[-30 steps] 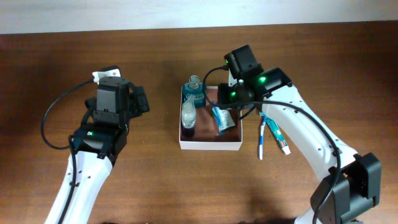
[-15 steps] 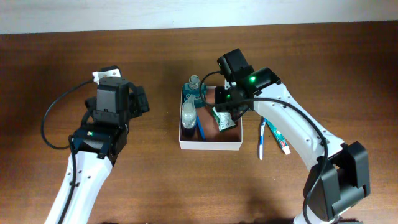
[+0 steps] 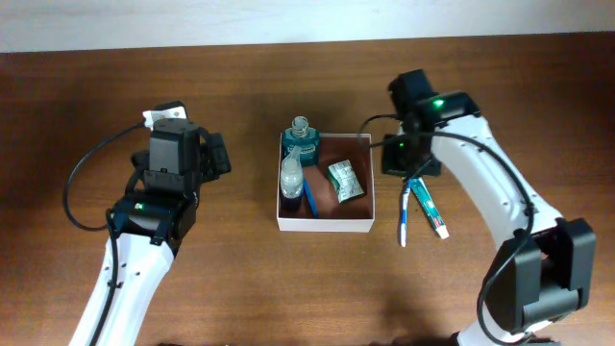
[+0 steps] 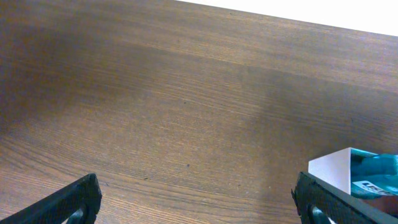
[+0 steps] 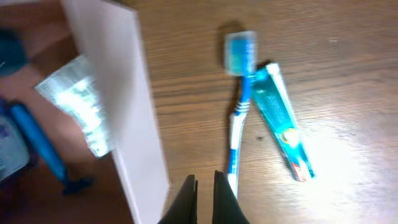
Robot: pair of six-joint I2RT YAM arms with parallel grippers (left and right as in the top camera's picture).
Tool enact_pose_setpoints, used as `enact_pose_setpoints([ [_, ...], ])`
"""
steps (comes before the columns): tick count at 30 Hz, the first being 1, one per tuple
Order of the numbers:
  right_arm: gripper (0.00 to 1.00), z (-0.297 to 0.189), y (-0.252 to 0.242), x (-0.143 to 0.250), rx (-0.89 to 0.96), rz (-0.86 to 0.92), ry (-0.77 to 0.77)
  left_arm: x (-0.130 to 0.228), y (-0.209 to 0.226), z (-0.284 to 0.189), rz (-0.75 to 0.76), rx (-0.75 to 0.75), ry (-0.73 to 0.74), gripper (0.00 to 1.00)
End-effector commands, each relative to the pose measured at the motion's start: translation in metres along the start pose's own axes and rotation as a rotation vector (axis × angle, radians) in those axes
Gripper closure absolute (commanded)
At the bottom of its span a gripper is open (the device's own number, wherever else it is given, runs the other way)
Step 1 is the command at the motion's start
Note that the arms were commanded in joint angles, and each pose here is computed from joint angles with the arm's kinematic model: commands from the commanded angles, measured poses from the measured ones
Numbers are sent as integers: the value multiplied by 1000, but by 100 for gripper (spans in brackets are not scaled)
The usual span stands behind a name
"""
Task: Pack container
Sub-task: 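Lower the right gripper onto the capped blue toothbrush handle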
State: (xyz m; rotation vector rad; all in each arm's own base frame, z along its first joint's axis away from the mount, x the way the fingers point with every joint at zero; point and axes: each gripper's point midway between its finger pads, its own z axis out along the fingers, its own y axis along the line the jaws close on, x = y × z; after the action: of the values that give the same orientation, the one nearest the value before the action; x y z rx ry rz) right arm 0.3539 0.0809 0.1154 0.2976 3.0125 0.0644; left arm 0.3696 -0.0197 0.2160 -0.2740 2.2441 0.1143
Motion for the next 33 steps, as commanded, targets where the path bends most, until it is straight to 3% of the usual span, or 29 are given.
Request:
enact_pose_setpoints([
  [1,95,-12,-11,-4,6,24,-35,-4,2,-3,-4,-6,-12,1],
  [13,96,38,-33,15,35,62,22,-4,2,-3,-4,-5,-12,1],
  [28,96,96,-46,31,21,87,-17,-4,2,-3,-4,-5,-12,1],
  [31,94,105,-47,34,17,86,-27,-4,2,-3,-4,-5,-12,1],
  [33,86,110,-48,36,15,86,-31,-4,2,-3,-4,-5,-12,1],
])
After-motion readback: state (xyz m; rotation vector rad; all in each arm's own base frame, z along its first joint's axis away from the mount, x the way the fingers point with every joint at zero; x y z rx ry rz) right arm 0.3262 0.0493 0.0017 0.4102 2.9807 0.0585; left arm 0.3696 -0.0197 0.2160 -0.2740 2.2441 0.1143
